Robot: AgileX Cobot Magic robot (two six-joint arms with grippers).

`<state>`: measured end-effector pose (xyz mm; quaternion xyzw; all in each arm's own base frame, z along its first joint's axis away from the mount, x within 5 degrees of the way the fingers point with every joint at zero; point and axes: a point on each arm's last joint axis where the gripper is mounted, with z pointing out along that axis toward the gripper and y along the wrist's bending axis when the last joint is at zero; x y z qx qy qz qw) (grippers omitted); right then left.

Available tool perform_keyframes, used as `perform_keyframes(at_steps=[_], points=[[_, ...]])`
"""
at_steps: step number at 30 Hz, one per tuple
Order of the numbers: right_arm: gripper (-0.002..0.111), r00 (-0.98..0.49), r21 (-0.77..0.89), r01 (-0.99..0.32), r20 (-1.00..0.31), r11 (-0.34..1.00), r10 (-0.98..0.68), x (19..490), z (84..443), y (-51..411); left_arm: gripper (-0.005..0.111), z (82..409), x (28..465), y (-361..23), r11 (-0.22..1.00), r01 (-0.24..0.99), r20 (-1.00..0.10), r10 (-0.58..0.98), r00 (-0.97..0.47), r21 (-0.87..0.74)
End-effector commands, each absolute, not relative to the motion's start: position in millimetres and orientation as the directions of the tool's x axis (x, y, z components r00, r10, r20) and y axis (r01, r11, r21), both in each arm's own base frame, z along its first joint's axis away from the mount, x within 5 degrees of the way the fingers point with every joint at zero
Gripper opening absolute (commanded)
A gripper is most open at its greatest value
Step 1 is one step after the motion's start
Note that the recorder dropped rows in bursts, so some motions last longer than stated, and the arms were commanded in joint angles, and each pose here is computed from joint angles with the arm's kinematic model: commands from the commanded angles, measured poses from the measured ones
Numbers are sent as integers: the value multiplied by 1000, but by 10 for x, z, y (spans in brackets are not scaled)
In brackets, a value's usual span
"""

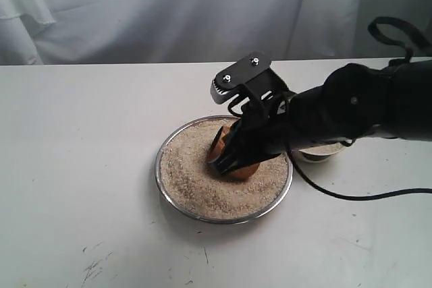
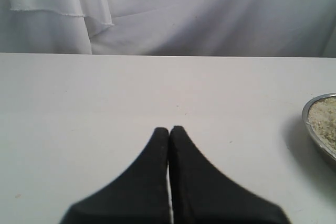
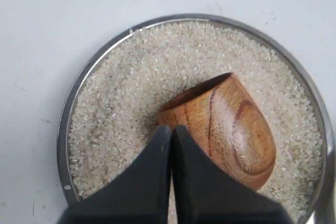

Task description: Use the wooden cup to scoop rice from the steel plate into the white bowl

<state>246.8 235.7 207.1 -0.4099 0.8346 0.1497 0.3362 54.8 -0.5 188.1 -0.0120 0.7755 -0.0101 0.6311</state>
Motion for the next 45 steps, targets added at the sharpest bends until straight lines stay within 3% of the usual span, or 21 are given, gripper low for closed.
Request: perform_keyframes(at_steps=[1,4,12,27,39,45], points=[[0,-399,-104,-796,-649,596,-647,2571,2150,2132,0,1874,547,-5,999,-5,-980,-35,-196,-35],[0,-402,-132,-805,-594,578,-697,2719,2114,1851,0,1874,547,-5,999,-5,-980,-35,-196,-35],[0,-439,64,-827,-693,558,-572,2864,2182,1578,0,1874,547,-5,999,-5,-980,-35,-196,-35],[0,-592,150,-652,-714,744,-375,3003,2214,1470,0,1874,547,-5,999,-5,-980,-35,-196,-35],[0,-553,119,-678,-732,725,-397,2925,2238,1664,0,1874,547,-5,999,-5,-980,-35,-196,-35],[0,-528,6,-679,-699,734,-483,2935,2197,1615,0,1874,547,-5,999,-5,-980,-35,-196,-35]])
